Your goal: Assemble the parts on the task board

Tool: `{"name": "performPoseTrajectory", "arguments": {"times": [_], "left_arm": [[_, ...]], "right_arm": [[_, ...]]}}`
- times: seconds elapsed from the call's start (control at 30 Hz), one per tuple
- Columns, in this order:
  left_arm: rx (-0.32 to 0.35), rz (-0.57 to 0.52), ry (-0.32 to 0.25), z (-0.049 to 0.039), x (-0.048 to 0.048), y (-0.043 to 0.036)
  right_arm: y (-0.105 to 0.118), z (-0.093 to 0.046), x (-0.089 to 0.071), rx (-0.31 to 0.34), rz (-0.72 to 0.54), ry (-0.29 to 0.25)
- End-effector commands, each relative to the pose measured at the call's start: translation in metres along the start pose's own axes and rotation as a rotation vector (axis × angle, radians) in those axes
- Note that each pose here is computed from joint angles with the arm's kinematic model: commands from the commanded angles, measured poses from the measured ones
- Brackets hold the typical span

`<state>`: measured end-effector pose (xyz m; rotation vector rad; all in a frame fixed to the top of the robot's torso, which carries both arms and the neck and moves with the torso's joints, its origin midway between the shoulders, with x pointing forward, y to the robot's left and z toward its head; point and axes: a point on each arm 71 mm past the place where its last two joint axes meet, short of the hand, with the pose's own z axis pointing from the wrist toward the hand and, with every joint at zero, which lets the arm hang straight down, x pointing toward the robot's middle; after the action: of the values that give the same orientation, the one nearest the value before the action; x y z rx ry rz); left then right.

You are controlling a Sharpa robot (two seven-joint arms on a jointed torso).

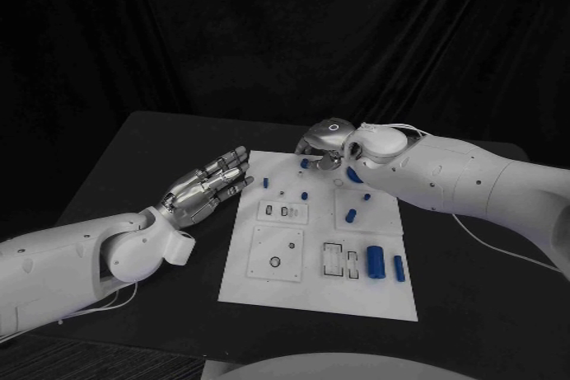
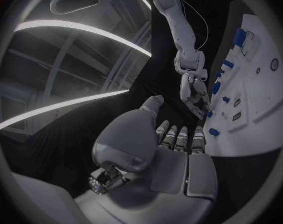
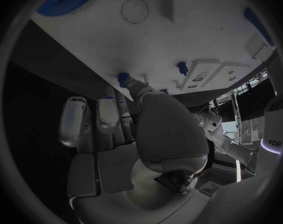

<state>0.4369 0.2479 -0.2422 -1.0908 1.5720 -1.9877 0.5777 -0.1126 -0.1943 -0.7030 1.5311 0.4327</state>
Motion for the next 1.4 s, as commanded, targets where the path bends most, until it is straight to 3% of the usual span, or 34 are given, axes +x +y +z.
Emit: {"name": "performPoseTrajectory", "arguments": {"times": [0.03, 0.2, 0.37, 0.57, 0.8, 1.03, 1.4], "left_arm": [[0.012, -0.005, 0.009, -0.0002, 0.0009, -0.0022], [0.015, -0.001, -0.002, -0.0036, -0.0006, -0.0038], [0.017, 0.003, -0.012, -0.0072, -0.0026, -0.0053], [0.020, 0.008, -0.020, -0.0092, -0.0040, -0.0064], [0.022, 0.006, -0.017, -0.0079, -0.0040, -0.0060], [0.022, 0.005, -0.013, -0.0066, -0.0043, -0.0054], [0.021, 0.003, -0.008, -0.0054, -0.0043, -0.0048]], "right_arm": [[-0.005, -0.002, 0.001, 0.029, -0.008, -0.007], [-0.016, -0.012, -0.007, 0.043, -0.017, -0.055], [-0.030, -0.032, -0.023, 0.056, -0.020, -0.088], [-0.050, -0.067, -0.036, 0.100, -0.008, -0.069], [-0.074, -0.100, -0.033, 0.172, 0.066, -0.045], [-0.085, -0.114, -0.022, 0.211, 0.111, -0.028], [-0.085, -0.118, 0.000, 0.222, 0.136, 0.003]]}}
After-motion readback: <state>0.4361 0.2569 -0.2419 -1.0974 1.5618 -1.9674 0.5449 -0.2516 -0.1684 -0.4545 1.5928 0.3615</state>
